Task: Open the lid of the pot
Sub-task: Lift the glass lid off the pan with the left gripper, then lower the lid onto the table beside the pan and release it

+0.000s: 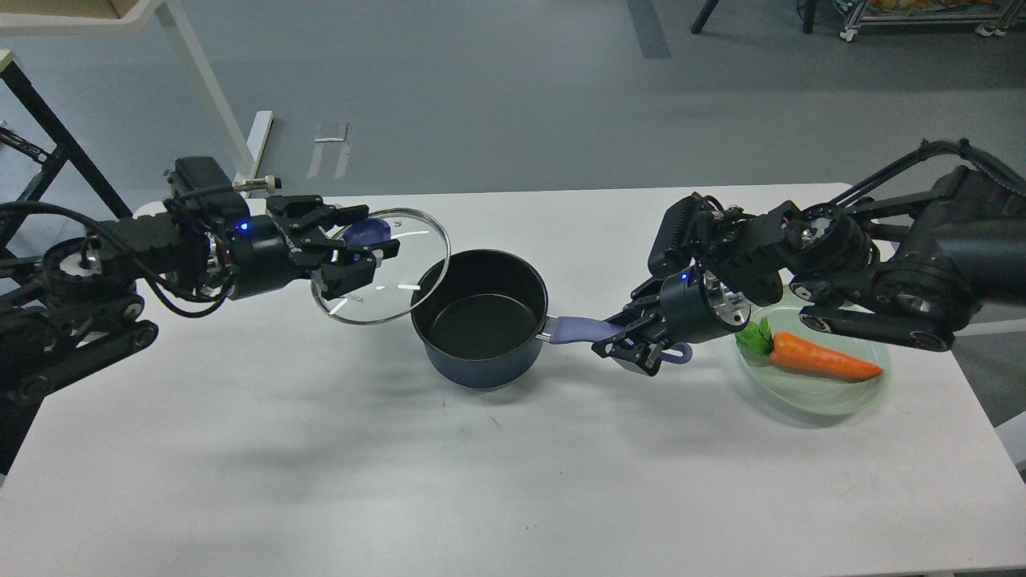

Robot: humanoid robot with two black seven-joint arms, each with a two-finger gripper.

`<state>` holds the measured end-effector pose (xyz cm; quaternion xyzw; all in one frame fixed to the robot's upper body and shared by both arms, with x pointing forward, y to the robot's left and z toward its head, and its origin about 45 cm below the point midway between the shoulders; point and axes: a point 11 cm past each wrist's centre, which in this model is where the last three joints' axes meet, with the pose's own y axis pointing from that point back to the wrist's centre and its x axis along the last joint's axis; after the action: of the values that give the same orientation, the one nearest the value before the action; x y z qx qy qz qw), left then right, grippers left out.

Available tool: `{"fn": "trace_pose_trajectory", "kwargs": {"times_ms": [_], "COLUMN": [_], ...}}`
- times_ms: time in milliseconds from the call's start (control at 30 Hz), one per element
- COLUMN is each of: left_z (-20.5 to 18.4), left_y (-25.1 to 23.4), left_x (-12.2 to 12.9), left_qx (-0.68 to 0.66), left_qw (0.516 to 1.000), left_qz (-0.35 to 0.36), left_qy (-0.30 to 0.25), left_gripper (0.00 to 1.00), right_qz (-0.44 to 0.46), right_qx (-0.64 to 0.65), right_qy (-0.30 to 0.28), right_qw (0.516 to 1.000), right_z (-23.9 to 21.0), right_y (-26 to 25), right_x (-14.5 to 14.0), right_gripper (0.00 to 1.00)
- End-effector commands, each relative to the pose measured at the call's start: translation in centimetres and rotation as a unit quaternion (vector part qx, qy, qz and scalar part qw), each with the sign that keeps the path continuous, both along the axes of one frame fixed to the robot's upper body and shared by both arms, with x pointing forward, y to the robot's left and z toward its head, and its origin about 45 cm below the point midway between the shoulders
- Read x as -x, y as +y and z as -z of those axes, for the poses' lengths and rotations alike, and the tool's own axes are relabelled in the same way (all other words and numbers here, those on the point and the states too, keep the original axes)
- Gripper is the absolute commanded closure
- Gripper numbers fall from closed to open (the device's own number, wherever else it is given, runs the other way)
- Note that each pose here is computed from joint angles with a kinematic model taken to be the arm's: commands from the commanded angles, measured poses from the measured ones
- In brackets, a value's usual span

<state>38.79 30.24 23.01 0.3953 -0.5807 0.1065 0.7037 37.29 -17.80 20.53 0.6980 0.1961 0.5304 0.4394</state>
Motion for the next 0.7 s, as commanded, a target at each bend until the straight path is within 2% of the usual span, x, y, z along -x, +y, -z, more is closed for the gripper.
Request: {"fn": "trace_pose_trajectory", "kwargs": {"times_ms": [0,133,333,667], "left_z": [1.5,4.0,6.6,10.1], "left_y": [3.2,6.6,11.6,11.9], "left_x": [1.3,2.7,3.3,4.5], "left_qx": [-0.017,-0.041,-0.077,-0.114], "left_qw": [0.999,0.996,0.989,0.988], "left_qz": [-0.026,-0.064,-0.120,-0.096], "left_qy": [0.021,0.046,0.035,0.029], "left_gripper": [0.59,0.59,0.59,0.55], "right_qz": [0.000,0.000,0.001,0.002], "right_qx": [0.000,0.000,0.001,0.001], "right_qy": [0.002,0.001,0.005,0.006], "right_qw": [1.000,1.000,1.000,1.000], "right_z": [0.1,0.1,0.4,0.4], "right_y": [0.0,0.0,-0.1,-0.3], "right_x": [0.1,0.0,0.2,0.2], "right_gripper": [0.76,0.76,0.76,0.75]}}
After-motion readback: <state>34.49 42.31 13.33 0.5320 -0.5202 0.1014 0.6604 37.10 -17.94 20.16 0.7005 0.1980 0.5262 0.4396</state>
